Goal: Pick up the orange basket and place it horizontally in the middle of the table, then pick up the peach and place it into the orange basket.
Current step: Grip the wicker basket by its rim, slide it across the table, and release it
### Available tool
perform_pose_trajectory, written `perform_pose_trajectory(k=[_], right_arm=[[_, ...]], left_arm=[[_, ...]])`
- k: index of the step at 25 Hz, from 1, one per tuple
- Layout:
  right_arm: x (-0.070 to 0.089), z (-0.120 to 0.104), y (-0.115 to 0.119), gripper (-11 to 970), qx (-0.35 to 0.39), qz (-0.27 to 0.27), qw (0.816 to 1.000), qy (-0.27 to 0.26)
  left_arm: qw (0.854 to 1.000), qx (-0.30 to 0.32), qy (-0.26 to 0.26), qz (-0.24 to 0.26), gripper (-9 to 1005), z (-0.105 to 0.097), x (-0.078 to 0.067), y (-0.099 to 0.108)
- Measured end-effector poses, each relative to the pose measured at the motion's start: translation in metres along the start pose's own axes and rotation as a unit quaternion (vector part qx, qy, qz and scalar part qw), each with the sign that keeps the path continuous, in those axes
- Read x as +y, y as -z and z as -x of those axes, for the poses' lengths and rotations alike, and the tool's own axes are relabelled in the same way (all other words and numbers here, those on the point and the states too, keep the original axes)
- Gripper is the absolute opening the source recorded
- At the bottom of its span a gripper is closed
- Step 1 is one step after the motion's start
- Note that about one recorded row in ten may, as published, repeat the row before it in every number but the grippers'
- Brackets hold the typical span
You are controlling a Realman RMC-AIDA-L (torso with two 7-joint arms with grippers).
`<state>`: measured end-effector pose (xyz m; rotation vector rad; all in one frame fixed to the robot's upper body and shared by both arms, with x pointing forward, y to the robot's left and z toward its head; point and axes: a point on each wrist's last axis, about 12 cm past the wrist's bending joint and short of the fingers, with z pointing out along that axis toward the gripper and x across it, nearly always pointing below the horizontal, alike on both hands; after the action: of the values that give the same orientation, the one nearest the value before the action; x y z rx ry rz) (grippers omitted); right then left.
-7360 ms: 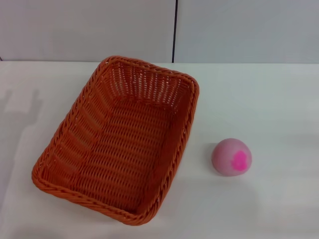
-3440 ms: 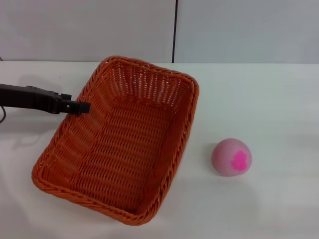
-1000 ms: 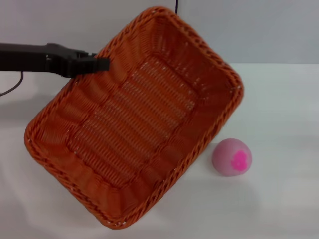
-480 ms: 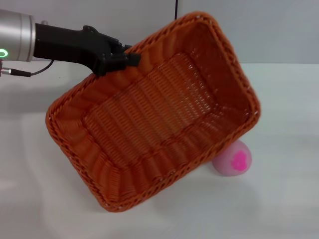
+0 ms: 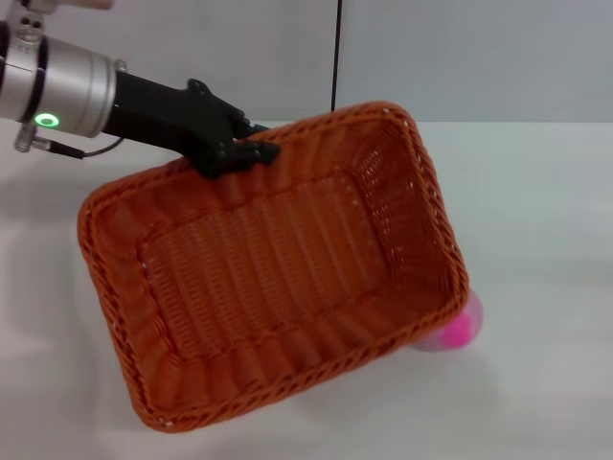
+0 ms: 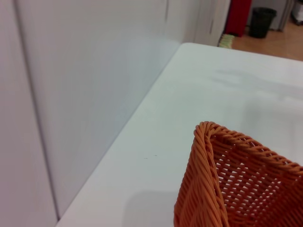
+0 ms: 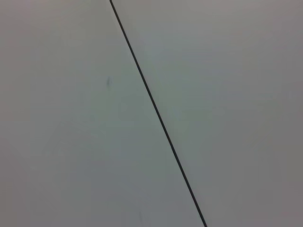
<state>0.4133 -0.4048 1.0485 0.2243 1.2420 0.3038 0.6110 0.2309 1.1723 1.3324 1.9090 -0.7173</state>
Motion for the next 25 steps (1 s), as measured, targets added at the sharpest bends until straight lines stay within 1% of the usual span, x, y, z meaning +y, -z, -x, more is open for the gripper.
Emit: perform_pose_trajectory(k=[1,6,8,10,13,15,18,19,22,25], right_arm=[[0.000,0.000,0.000,601,0.000,0.000,1.000,0.000],[0.000,0.000,0.000,600,0.000,0.000,1.000,0.000],[0.000,0.000,0.000,600,0.000,0.000,1.000,0.000],[0.000,0.000,0.000,600,0.001,-0.001,1.000,0.000],[-0.001,0.000,0.000,601,0.002,-0.003,1.000,0.000],[-0.001,-0.001,0.000,601,0.002,-0.003,1.000,0.000],[0.000,-0.001,-0.001,601,0.002,-0.002,1.000,0.000],[0.000,-0.001,-0.001,601,0.002,-0.002,1.000,0.000],[0.000,-0.001,-0.002,601,0.002,-0.001,1.000,0.000],[0.000,-0.001,-0.003,602,0.002,-0.001,1.000,0.000]], left_arm=[[1.000,0.004,-0.008,-0.006,168,0.001,-0.002,-0.006],[1.000,0.009,-0.017,-0.014,168,0.004,-0.003,-0.013],[0.999,0.007,-0.022,-0.029,167,0.009,-0.005,-0.023],[0.999,0.007,-0.022,-0.029,167,0.009,-0.005,-0.023],[0.998,-0.014,-0.030,-0.062,167,0.019,-0.013,-0.035],[0.998,-0.014,-0.030,-0.062,167,0.019,-0.013,-0.035],[0.995,-0.029,-0.035,-0.090,167,0.028,-0.022,-0.045],[0.995,-0.029,-0.035,-0.090,167,0.028,-0.022,-0.045],[0.991,-0.039,-0.039,-0.119,167,0.034,-0.030,-0.052],[0.989,-0.053,-0.041,-0.130,168,0.037,-0.033,-0.050]])
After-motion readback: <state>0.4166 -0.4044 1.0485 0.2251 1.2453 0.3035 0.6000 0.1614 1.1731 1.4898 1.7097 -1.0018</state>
